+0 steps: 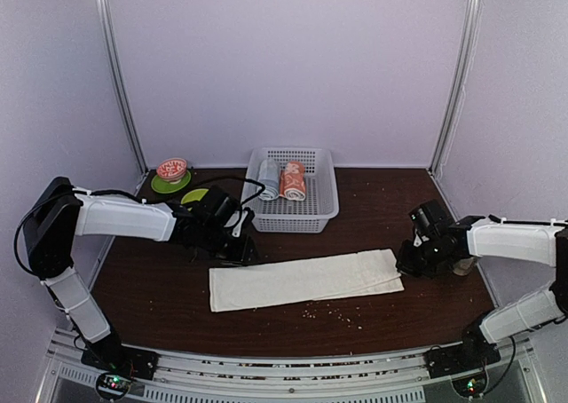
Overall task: Roll the towels
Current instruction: Smooth out the towel at the center of the board.
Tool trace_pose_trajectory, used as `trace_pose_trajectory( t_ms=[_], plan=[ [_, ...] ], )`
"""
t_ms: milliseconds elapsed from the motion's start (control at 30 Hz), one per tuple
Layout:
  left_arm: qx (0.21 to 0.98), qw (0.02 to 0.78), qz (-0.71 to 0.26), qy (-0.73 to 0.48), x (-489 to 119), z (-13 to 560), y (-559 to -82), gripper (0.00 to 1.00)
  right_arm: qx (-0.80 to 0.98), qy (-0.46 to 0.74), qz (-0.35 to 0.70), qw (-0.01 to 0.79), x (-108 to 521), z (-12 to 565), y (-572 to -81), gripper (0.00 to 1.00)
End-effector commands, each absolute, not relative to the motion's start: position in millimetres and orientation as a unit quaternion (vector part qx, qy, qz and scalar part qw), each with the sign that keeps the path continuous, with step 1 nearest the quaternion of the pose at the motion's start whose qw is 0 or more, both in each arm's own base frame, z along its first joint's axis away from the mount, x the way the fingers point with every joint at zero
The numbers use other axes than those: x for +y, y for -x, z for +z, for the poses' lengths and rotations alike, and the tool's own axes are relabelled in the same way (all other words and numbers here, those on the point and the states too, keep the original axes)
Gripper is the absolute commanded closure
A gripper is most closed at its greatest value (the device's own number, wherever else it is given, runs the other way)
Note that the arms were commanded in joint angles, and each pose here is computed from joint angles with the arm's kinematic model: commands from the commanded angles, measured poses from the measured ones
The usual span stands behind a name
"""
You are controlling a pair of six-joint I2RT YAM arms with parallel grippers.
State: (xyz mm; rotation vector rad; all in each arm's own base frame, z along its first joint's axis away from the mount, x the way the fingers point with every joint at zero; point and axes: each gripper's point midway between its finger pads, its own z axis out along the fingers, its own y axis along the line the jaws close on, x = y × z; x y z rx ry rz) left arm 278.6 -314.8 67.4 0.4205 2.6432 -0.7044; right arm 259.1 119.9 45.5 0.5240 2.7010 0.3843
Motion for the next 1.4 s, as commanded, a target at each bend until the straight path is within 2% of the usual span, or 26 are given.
trace_pose_trajectory(
  t_ms=[0,267,700,1000,1367],
  plan=[
    [0.934,0.196,-0.261,-0.147,-319,69,-280,0.69,0.958,-0.165,0.14,0.189,121,63,-258,1.0],
    [0.935,0.195,-0.261,-0.143,-318,67,-280,0.69,0.967,-0.137,0.131,0.168,114,70,-235,1.0],
    [0.94,0.17,-0.261,-0.14,-320,47,-275,0.69,0.978,-0.131,0.145,0.071,118,17,-189,1.0],
    [0.946,0.147,-0.259,-0.128,-317,24,-268,0.71,0.978,-0.115,0.166,0.046,124,23,-176,1.0],
    [0.956,0.136,-0.233,-0.118,-308,9,-265,0.9,0.977,-0.077,0.2,-0.003,133,28,-148,1.0]
  ],
)
